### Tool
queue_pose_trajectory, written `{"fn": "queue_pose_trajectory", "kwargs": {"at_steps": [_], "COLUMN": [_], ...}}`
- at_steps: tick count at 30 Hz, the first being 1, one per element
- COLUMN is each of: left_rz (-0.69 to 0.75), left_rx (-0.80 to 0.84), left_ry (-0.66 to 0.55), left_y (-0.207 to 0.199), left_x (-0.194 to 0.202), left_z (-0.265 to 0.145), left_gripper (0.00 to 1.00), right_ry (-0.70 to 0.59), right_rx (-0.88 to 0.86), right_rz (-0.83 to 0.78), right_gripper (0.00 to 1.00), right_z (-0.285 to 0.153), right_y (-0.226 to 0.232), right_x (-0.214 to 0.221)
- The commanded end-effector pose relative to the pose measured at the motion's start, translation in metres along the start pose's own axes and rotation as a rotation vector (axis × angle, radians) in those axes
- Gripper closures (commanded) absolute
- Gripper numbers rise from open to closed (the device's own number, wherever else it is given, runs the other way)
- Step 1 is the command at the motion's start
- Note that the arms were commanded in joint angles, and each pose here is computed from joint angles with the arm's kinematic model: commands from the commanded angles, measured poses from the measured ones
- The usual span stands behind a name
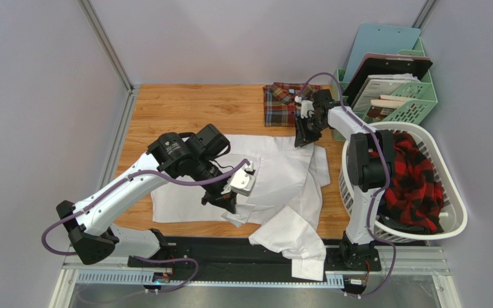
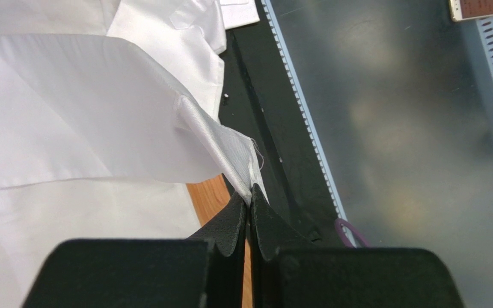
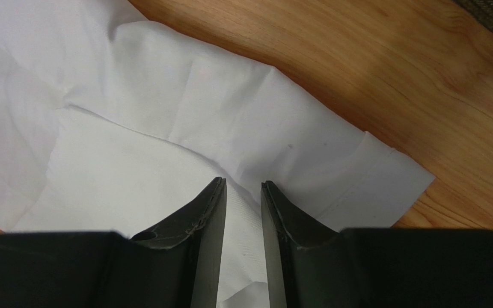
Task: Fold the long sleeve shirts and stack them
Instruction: Fold the shirt
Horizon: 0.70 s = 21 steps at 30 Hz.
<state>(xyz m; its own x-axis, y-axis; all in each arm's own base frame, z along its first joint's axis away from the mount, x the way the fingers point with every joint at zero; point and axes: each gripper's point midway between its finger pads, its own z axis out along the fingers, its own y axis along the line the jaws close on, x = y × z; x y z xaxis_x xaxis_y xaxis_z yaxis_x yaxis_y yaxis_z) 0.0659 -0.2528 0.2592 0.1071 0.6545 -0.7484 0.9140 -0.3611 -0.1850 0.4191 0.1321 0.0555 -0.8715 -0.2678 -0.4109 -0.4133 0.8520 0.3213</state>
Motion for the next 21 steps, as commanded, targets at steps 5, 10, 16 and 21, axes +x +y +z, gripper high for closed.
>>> {"fn": "queue_pose_trajectory", "kwargs": {"at_steps": [5,10,16,21], "left_rz": [0.009,0.015,0.034,0.085], "left_rx": [0.159,0.166,0.164,0.176], "left_ry": [0.105,0.141,0.13,0.126], "left_y": [-0.041,-0.045,-0.053,-0.069], "left_x": [0.021,0.034,0.033,0.033], "left_z": [-0.016,-0.017,-0.019,-0.02], "left_gripper": [1.0,1.0,1.0,1.0], "right_ry": [-0.007,-0.086,-0.062,-0.004], "right_rx": [0.0,-0.077,-0.019,0.025], "right_rz": [-0.006,-0.02,-0.035,-0.037], "right_gripper": [0.66,0.63,0.63,0.64], "right_z": [-0.008,-0.039,-0.031,-0.011], "right_y": [0.001,0.021,0.005,-0.014], "right_x": [0.001,-0.019,-0.016,-0.001]}}
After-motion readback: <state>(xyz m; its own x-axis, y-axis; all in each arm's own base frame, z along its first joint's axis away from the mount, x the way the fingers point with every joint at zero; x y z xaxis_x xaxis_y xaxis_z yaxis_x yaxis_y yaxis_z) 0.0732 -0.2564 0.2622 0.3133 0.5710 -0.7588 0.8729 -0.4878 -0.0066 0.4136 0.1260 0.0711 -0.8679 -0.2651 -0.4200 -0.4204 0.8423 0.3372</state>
